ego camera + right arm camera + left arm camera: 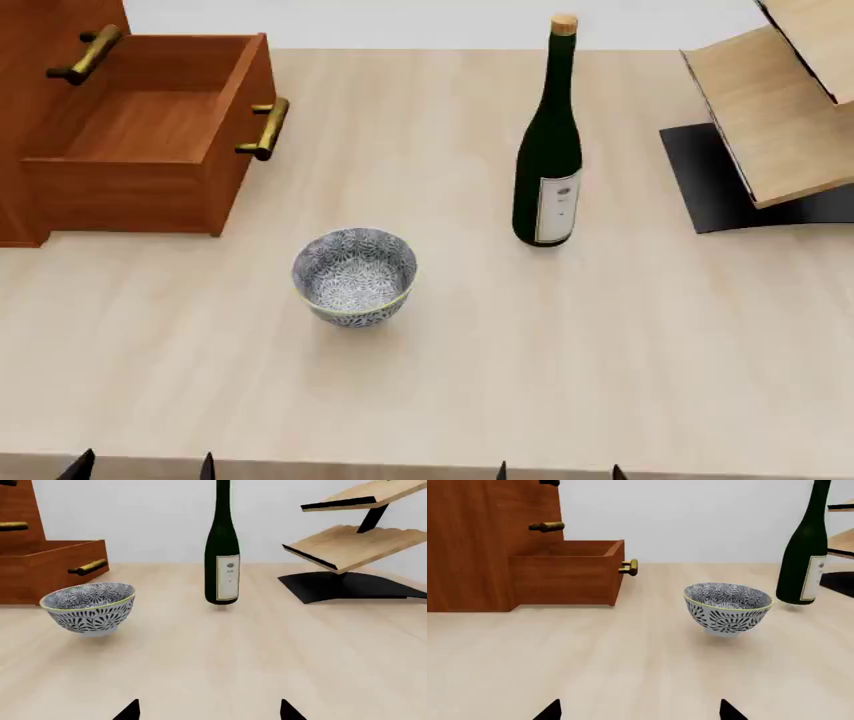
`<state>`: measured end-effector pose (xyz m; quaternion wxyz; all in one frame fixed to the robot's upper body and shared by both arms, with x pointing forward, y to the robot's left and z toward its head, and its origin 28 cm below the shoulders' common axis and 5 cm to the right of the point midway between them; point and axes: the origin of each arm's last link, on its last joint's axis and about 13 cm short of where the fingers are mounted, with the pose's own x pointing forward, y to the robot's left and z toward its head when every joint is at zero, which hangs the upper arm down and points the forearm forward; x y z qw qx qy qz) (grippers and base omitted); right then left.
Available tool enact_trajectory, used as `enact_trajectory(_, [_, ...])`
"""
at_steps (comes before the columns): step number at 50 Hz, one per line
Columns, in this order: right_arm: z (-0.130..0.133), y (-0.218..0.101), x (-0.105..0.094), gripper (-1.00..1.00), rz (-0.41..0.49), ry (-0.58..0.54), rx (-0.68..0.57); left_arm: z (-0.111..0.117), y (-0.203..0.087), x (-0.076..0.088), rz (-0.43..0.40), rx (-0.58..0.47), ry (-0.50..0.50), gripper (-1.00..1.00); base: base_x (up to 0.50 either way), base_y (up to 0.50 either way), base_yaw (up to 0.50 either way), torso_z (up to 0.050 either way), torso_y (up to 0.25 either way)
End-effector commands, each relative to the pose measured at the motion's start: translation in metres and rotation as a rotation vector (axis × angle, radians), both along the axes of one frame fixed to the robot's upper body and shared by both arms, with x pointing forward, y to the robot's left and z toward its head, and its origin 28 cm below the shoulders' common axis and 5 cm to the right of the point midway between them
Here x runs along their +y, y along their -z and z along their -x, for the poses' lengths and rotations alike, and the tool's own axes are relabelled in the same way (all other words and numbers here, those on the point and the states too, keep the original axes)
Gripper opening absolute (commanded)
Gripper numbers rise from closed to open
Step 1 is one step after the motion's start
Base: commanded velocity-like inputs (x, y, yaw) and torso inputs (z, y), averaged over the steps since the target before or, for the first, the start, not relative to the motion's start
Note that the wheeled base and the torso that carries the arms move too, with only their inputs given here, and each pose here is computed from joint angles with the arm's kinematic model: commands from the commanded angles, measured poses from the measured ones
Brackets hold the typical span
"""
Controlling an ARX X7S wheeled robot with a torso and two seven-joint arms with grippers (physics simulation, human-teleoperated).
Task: Close the bottom drawer of the cabinet and open the top drawer.
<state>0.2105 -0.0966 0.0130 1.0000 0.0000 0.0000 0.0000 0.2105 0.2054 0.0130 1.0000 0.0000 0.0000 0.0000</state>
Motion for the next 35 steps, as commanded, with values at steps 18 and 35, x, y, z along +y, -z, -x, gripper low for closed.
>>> enact_trajectory(18, [0.000,-0.036,0.003,1.00,-0.002,0.024,-0.031,0.009,-0.026,0.005,-0.051,-0.032,0.016,1.00,0.00,0.00,0.00,0.049,0.001])
enact_trajectory(35, [-0.014,-0.115,0.002,1.00,-0.042,-0.055,-0.093,-0.015,-0.104,0.000,-0.099,-0.094,0.038,1.00,0.00,0.00,0.00,0.050,0.002])
